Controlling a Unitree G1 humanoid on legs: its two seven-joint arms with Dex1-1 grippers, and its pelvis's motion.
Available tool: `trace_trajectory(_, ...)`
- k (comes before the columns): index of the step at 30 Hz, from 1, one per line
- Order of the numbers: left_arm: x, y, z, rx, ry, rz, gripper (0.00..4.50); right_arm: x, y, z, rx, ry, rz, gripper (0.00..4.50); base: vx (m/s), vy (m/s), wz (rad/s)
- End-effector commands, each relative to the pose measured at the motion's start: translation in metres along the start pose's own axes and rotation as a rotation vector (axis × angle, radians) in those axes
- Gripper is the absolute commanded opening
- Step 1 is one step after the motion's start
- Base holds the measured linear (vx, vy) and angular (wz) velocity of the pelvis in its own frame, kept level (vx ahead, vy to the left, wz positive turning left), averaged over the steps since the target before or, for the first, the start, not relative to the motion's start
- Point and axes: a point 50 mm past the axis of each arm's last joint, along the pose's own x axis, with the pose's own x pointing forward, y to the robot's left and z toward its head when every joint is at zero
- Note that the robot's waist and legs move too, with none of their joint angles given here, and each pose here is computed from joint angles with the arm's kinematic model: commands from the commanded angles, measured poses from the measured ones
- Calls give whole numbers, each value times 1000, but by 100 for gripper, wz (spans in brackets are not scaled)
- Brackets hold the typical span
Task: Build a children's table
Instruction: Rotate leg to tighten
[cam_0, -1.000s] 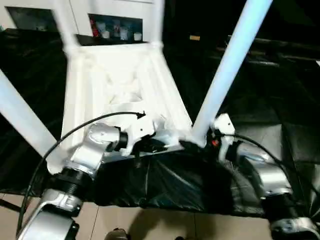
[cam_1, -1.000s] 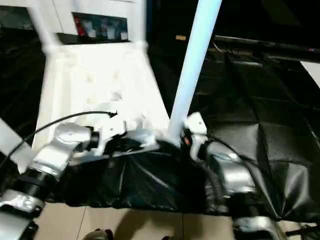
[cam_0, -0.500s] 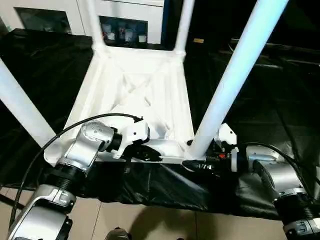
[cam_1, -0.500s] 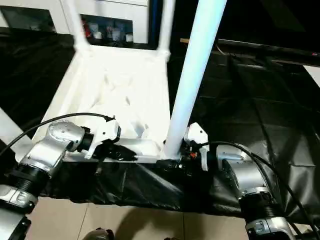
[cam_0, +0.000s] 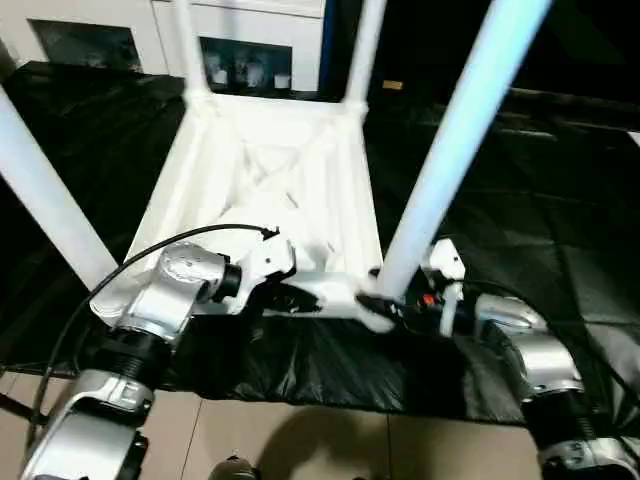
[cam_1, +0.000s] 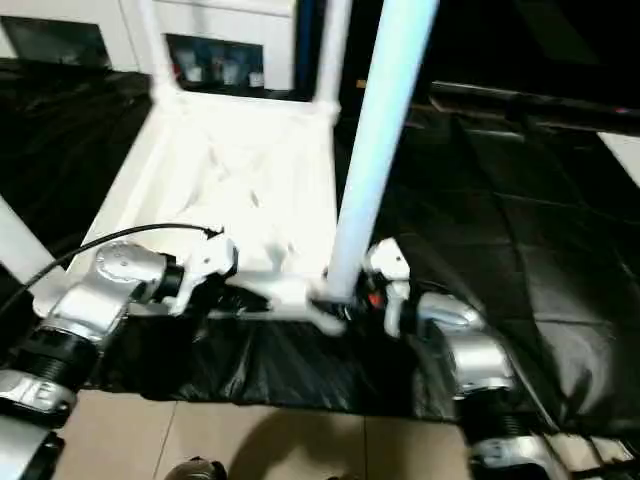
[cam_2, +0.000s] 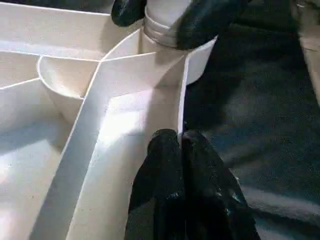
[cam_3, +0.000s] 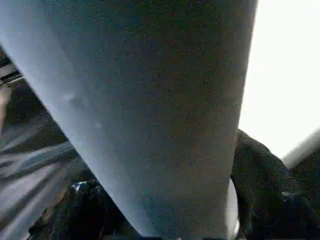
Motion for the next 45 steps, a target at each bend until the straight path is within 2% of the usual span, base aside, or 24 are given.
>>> trace_trajectory(1, 39, -12, 12, -20, -54, 11, 0, 42, 29, -6, 73, -2, 62, 262, 0, 0, 0)
trace_trajectory(6, 57, -18, 20, -44, -69, 76, 0, 71, 41, -8, 170, -34, -64, 261, 0, 0, 0)
trace_trajectory(10, 62, -21, 19, -17, -41, 74, 0, 82, 49, -5, 162, -43, -75, 261, 0, 0, 0)
trace_trajectory(13, 59, -18, 16, 40, -14, 104, 0, 79, 45, -3, 156, -59, -105, 261, 0, 0, 0)
trace_trajectory(15, 53, -12, 16, 34, -17, 159, 0, 72, 39, -2, 169, -71, -126, 330, 0, 0, 0)
trace_trajectory(17, 50, -11, 17, 31, -23, 170, 0, 70, 38, -1, 174, -74, -127, 333, 0, 0, 0)
trace_trajectory(18, 46, -10, 19, 26, -35, 176, 0, 65, 35, -1, 146, -70, -141, 339, 0, 0, 0)
trace_trajectory(21, 41, -10, 19, 16, -42, 174, 0, 59, 32, -1, 117, -62, -167, 376, 0, 0, 0)
trace_trajectory(22, 38, -11, 18, 7, -39, 177, 44, 54, 29, -2, 116, -63, -178, 381, 0, 0, 0)
trace_trajectory(25, 35, -10, 16, -4, -38, 192, 44, 48, 27, -3, 116, -64, -189, 381, 0, 0, 0)
trace_trajectory(26, 34, -11, 14, -12, -30, 182, 73, 46, 25, -4, 116, -64, -194, 381, 0, 0, 0)
trace_trajectory(30, 29, -14, 4, -49, 17, 163, 73, 37, 22, -7, 121, -62, -225, 381, 0, 0, 0)
trace_trajectory(38, 26, -12, 1, -53, 60, 172, 73, 34, 22, -5, 103, -58, -220, 381, 7, -2, 0)
trace_trajectory(43, 6, -11, 1, -45, 94, 192, 73, 30, 20, -6, 87, -50, -221, 381, 0, 0, 0)
trace_trajectory(45, 2, -12, 0, -47, 100, 191, 102, 29, 19, -7, 86, -46, -221, 381, 0, 0, 0)
